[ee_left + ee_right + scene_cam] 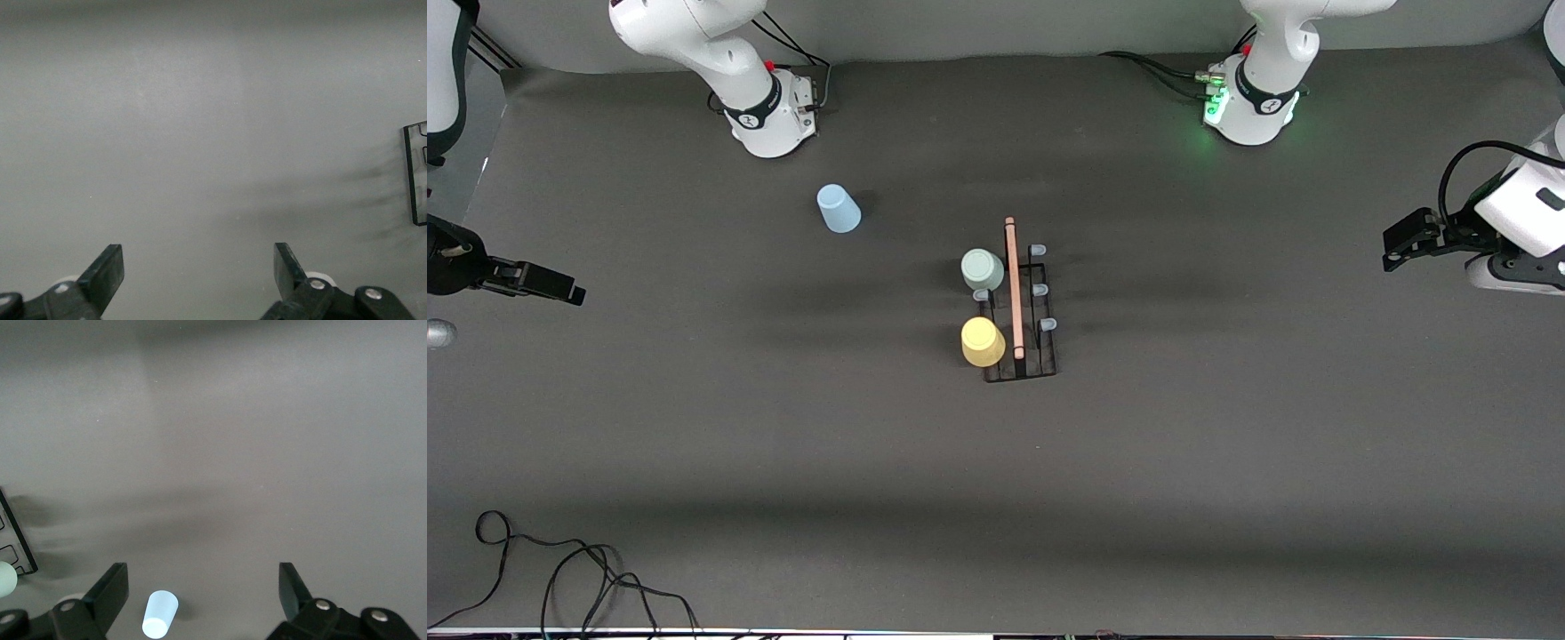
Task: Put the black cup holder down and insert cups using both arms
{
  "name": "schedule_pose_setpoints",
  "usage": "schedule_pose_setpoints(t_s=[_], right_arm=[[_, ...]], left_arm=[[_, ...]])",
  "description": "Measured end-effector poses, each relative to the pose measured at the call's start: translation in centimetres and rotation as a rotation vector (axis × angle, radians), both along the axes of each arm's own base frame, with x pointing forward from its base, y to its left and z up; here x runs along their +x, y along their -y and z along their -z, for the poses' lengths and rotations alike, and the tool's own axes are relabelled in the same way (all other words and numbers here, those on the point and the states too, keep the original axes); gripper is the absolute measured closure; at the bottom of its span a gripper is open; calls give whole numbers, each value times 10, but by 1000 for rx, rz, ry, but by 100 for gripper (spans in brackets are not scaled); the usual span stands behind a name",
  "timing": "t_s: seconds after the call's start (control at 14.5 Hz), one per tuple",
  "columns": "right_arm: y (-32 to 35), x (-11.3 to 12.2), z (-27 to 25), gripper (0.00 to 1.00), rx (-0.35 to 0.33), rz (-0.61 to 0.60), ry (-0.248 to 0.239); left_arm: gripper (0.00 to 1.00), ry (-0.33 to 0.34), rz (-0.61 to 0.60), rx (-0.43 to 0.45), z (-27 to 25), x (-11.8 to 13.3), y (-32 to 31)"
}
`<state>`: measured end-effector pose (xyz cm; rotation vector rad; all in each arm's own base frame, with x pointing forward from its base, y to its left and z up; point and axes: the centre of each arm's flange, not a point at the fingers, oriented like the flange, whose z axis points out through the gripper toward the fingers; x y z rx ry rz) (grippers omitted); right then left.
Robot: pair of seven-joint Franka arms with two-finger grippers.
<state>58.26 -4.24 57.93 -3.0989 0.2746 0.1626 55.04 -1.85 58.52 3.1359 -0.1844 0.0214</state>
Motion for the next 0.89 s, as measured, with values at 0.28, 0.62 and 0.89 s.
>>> schedule_pose_setpoints(t_s=[0.28,0.62,0.89], right_arm=[[0,-1,-1,0,-8,-17,0],[-3,-3,-6,0,-15,-42,7],[0,-4,-7,0,-25,-43,7]], left_arm=[[0,0,0,0,0,0,0],[0,0,0,0,0,0,0],[0,0,0,0,0,0,0]])
